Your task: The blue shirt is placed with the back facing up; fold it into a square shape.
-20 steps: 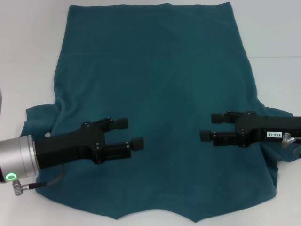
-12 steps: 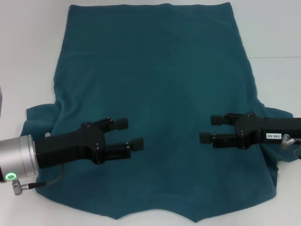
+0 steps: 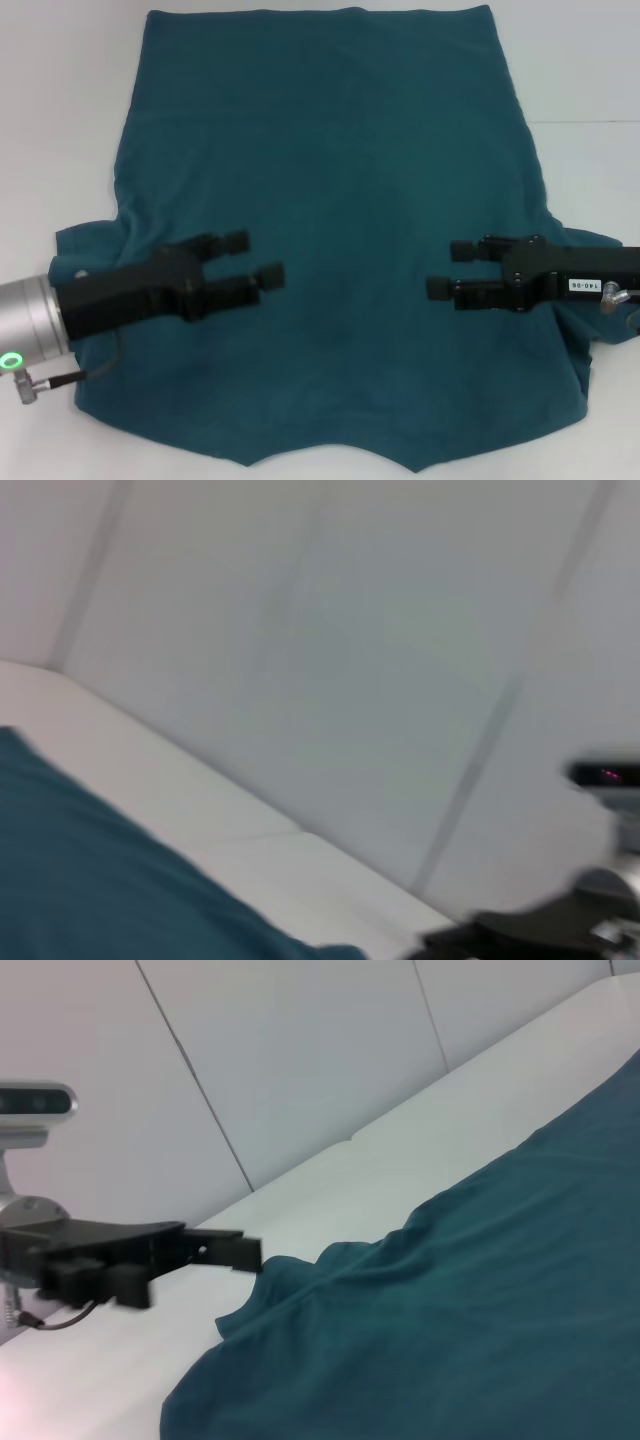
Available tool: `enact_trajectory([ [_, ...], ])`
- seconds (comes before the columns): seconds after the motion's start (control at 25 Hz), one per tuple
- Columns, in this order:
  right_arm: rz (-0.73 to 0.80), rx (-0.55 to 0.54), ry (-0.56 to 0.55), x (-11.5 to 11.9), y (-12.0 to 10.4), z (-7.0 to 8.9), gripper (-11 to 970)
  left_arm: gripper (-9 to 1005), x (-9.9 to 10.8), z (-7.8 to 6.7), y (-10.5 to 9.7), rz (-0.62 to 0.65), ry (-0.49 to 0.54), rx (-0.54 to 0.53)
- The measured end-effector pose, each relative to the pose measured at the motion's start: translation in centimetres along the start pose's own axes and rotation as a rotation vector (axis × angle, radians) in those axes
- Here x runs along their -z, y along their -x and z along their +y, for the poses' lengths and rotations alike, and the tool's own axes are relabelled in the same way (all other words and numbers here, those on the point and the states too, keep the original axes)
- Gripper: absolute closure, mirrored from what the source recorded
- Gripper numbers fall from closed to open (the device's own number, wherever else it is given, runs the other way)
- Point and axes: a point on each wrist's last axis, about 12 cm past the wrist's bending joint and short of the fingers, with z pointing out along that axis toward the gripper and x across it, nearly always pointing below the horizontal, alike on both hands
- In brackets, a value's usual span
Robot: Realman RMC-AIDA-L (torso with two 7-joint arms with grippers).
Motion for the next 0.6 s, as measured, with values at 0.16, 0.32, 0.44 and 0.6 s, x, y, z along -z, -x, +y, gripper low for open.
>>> enact_trajectory([
  [0.16,-0.003,-0.009,0.003,-0.2,0.0,0.1,35,76,0.9,0.9,-0.3,-0.039,0.097,0.048],
  [0.32,-0.013,-0.014,0.004,-0.4,0.1,0.1,35,77,2.8,1.8,-0.6,-0.092,0.204,0.094],
  [0.44,-0.018,-0.017,0.001,-0.5,0.2,0.1,35,77,3.7,2.1,-0.9,-0.111,0.251,0.114],
  [0.6,-0.037,-0.020,-0.002,-0.6,0.4,0.1,35,77,5.4,2.6,-1.4,-0.143,0.333,0.156],
])
